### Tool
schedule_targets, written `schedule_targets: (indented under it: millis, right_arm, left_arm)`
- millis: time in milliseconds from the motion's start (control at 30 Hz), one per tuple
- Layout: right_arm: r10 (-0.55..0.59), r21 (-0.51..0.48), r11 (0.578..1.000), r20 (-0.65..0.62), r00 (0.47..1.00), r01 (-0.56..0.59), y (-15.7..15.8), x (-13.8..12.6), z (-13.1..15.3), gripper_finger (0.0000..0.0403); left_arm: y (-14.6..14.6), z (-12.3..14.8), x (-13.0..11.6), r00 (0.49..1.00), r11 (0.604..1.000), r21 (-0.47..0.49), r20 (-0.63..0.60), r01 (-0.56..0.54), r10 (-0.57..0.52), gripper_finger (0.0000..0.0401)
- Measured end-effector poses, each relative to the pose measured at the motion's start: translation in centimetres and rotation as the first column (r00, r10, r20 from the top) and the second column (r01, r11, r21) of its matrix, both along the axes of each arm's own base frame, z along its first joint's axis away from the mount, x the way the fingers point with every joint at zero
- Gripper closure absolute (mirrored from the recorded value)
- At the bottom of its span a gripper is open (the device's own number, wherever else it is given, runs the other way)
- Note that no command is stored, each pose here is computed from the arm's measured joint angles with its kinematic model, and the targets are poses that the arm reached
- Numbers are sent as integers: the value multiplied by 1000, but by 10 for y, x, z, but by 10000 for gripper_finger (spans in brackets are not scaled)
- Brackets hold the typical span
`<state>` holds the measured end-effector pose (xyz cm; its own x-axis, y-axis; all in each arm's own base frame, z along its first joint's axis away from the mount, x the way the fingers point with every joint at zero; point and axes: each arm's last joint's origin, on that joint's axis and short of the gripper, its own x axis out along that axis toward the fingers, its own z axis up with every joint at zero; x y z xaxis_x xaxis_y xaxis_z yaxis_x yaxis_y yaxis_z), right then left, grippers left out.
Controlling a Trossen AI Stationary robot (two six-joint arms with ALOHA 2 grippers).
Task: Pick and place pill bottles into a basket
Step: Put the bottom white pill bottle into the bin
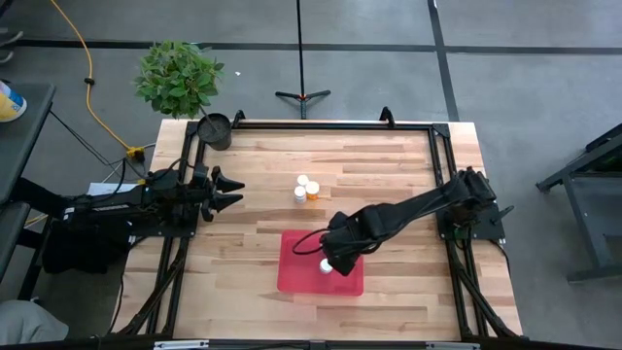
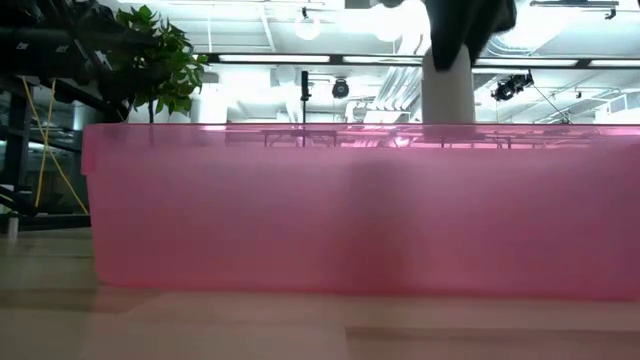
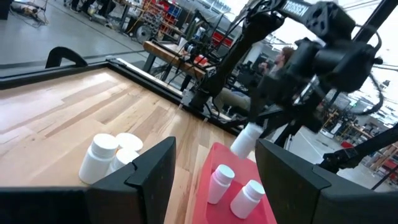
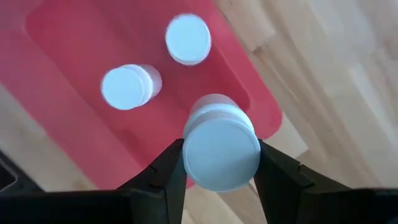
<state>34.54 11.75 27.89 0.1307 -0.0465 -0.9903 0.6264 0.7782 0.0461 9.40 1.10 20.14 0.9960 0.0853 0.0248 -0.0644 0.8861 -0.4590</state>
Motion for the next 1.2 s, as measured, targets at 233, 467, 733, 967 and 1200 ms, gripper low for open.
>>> schedule_targets:
  millis: [233, 467, 733, 967, 1200]
  right_arm:
    - [-16, 44, 999, -8, 1000, 17, 2, 1, -31, 259]
    - [-32, 72, 997, 13, 999, 31, 2, 2, -48, 259]
    - [-37, 64, 997, 16, 999, 36, 0, 3, -50, 259]
    - [-65, 33, 997, 29, 998, 64, -10, 6, -50, 259]
    - [-70, 10, 998, 35, 997, 70, -18, 8, -49, 259]
  left_arm:
    - [0, 0, 0, 1000, 1000, 0, 0, 0, 0, 148]
    - [0, 0, 0, 1000, 1000, 0, 0, -1, 1, 148]
    - [0, 0, 0, 1000, 1000, 0, 0, -1, 1, 148]
    - [0, 0, 0, 1000, 1000, 0, 0, -1, 1, 148]
    - [0, 0, 0, 1000, 1000, 0, 0, -1, 1, 148]
